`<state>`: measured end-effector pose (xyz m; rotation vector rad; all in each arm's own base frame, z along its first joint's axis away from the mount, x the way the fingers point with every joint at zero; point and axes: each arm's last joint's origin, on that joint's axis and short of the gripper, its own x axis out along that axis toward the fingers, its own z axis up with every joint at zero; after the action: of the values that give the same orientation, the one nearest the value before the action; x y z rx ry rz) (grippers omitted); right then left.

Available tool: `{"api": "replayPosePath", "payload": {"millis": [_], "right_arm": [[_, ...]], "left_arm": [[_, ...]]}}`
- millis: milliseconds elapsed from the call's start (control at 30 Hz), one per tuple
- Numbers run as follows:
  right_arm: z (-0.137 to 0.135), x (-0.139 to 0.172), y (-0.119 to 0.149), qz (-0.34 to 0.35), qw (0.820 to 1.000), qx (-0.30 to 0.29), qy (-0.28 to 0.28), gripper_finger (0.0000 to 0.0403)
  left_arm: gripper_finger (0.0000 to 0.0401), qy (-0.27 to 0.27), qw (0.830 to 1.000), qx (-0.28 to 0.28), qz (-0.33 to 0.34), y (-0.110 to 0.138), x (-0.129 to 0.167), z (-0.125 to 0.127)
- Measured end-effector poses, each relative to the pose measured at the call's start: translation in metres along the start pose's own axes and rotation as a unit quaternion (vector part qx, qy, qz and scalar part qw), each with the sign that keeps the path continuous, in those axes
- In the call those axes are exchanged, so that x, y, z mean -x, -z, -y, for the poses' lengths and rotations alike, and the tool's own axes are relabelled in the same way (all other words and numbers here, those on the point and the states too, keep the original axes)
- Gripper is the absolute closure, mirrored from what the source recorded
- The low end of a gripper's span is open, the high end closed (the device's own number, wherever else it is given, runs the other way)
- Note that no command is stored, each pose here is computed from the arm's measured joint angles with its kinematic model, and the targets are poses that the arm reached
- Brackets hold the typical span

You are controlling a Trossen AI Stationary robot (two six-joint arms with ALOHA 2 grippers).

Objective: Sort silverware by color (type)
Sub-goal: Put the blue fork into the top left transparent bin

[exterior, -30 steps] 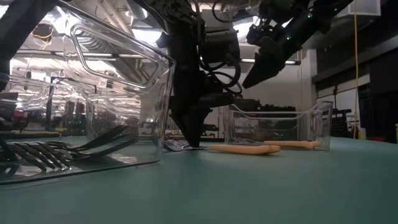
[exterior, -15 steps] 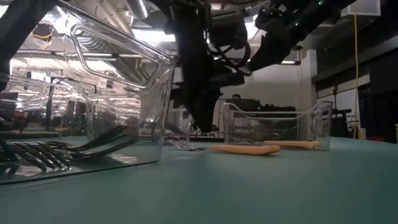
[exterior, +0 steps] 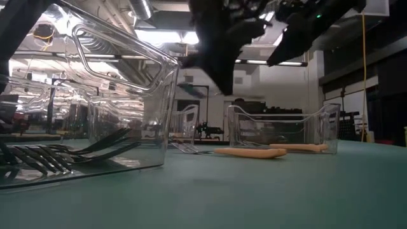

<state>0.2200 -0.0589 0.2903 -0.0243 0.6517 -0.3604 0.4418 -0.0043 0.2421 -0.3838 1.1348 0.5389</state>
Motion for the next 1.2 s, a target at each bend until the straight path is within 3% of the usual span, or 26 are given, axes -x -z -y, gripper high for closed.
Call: {"api": "replayPosePath", "payload": {"millis": [167, 567, 800, 1200], "right_arm": [[0.003, 0.025, 0.006, -0.003, 1.0, -0.013, 0.0, 0.0303], [0.009, 0.072, 0.018, 0.019, 0.99, -0.142, -0.008, 0.0303], [0.008, 0.066, 0.017, 0.021, 0.982, -0.19, -0.012, 0.0303], [-0.002, 0.017, 0.048, 0.13, 0.948, -0.283, -0.066, 0.0303]], "left_arm": [[0.0394, -0.027, 0.998, 0.009, 0.064, -0.013, 0.017, 0.002], [0.0394, -0.06, 0.987, 0.04, 0.147, -0.031, 0.023, -0.004], [0.0394, -0.07, 0.976, 0.05, 0.202, -0.04, 0.026, -0.003], [0.0394, -0.083, 0.968, 0.051, 0.232, -0.044, 0.027, -0.002]]}}
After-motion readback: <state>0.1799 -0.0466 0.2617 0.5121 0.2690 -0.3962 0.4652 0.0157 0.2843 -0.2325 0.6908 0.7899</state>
